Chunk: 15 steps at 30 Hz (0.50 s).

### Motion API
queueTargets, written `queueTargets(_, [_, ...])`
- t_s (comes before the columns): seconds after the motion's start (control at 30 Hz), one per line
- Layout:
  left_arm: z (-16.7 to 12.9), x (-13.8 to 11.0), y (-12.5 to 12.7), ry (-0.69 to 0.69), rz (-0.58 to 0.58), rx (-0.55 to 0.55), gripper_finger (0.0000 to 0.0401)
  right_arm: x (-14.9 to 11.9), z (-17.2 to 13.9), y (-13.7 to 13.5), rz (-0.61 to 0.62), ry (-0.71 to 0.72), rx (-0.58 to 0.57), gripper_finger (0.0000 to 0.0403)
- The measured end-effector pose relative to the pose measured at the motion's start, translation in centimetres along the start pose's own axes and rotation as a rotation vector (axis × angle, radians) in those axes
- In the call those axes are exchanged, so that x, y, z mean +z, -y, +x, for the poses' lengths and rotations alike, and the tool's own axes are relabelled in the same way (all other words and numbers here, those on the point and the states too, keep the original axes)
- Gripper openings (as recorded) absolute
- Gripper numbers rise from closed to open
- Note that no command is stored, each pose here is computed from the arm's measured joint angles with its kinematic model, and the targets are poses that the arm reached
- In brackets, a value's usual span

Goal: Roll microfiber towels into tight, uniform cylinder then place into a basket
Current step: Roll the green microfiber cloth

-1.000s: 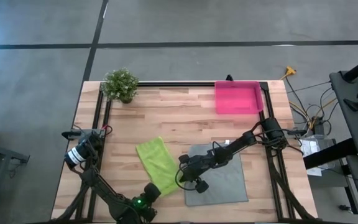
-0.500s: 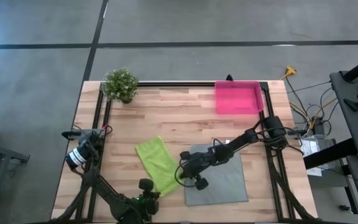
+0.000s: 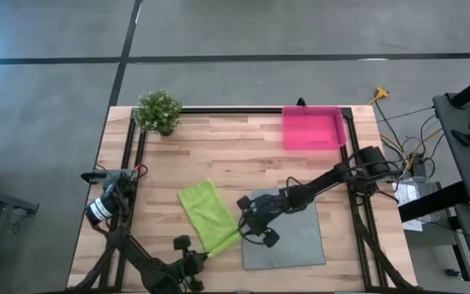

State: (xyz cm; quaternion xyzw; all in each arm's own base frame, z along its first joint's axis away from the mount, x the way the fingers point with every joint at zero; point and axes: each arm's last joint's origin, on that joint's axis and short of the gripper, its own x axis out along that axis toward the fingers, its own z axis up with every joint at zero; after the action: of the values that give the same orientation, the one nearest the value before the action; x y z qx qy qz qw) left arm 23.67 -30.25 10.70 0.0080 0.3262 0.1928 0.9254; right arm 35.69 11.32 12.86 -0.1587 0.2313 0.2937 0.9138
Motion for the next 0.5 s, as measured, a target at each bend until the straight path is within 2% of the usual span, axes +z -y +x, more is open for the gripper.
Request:
queueTargets(0.23, [-0.1, 0.2, -0.1, 0.082, -0.135, 0.025, 0.0, -0.6, 0.0, -1.5, -0.022, -0.039, 0.062, 0.0186])
queueTargets(0.3, [-0.1, 0.2, -0.1, 0.085, -0.165, 0.024, 0.0, -0.8, 0.2, -1.7, -0.02, -0.048, 0.063, 0.0195])
queueTargets(0.5, [0.1, -0.3, -0.4, 0.083, -0.261, 0.023, 0.0, -1.8, 1.3, -1.6, -0.008, -0.052, -0.047, 0.019])
